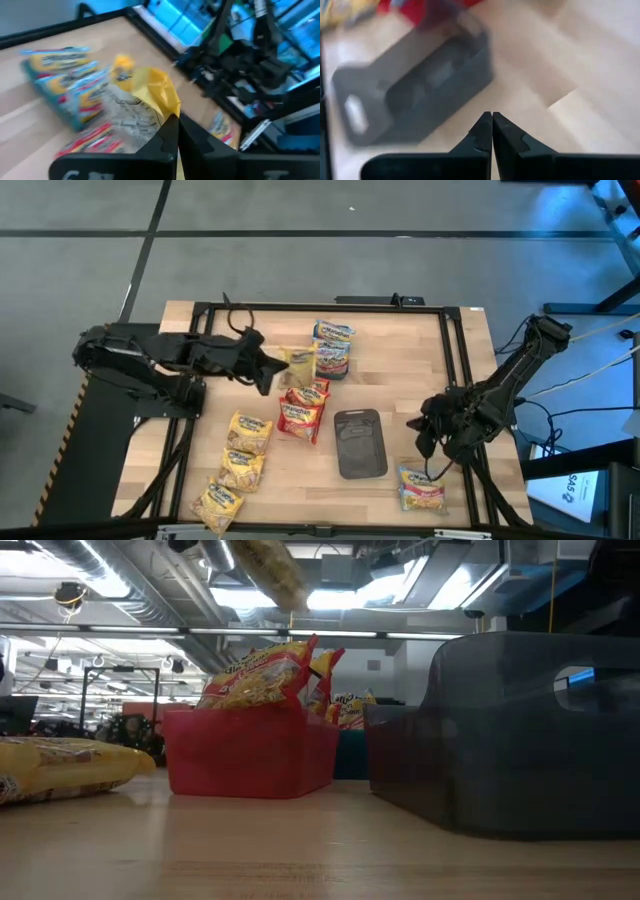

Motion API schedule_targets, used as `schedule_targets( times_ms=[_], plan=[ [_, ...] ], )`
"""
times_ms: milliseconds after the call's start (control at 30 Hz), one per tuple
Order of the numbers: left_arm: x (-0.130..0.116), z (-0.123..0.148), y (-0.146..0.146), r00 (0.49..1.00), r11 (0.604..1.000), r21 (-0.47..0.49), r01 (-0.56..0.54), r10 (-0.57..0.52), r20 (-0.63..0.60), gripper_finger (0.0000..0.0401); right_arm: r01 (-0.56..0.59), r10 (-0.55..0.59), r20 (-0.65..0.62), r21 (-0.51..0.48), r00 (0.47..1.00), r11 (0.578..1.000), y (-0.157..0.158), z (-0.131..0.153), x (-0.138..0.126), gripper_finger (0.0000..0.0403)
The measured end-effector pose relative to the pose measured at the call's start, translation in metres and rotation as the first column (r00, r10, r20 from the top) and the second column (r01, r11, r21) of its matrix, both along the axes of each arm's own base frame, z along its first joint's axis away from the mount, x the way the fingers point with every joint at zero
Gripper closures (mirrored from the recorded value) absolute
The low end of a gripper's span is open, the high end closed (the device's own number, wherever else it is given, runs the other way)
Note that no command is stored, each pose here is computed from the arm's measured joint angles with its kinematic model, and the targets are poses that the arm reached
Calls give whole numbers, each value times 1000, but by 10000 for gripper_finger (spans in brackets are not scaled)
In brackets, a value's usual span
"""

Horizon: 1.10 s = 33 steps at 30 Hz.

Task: Sort Maruchan noodles
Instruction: Put the yellow bag into the black bin

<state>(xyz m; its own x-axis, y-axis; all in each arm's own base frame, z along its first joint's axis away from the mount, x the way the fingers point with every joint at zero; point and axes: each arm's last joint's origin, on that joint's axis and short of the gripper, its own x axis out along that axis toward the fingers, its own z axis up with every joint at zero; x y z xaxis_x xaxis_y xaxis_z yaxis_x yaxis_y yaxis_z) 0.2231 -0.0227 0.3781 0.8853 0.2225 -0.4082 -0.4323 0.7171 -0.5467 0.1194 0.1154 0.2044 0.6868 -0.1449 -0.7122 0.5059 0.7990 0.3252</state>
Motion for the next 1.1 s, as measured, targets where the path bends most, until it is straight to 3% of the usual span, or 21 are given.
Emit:
schedule_targets(
  times_ms=[233, 400, 833, 1100],
  plan=[
    [43, -19, -19, 998, 998, 0, 63, -63, 12, 401, 193, -189, 68, -71, 980, 979, -14, -2, -4, 391],
    [71, -30, -28, 994, 996, -5, 92, -92, 66, 401, 266, -262, 46, -105, 964, 958, -24, -3, -2, 391],
    [140, -37, -43, 985, 985, 35, 168, -169, 33, 401, 349, -343, 68, -126, 937, 929, -36, 1, 8, 391],
    [175, -67, -50, 976, 977, 12, 213, -212, -43, 401, 318, -303, 114, -147, 946, 937, -32, 23, 15, 391]
  ],
)
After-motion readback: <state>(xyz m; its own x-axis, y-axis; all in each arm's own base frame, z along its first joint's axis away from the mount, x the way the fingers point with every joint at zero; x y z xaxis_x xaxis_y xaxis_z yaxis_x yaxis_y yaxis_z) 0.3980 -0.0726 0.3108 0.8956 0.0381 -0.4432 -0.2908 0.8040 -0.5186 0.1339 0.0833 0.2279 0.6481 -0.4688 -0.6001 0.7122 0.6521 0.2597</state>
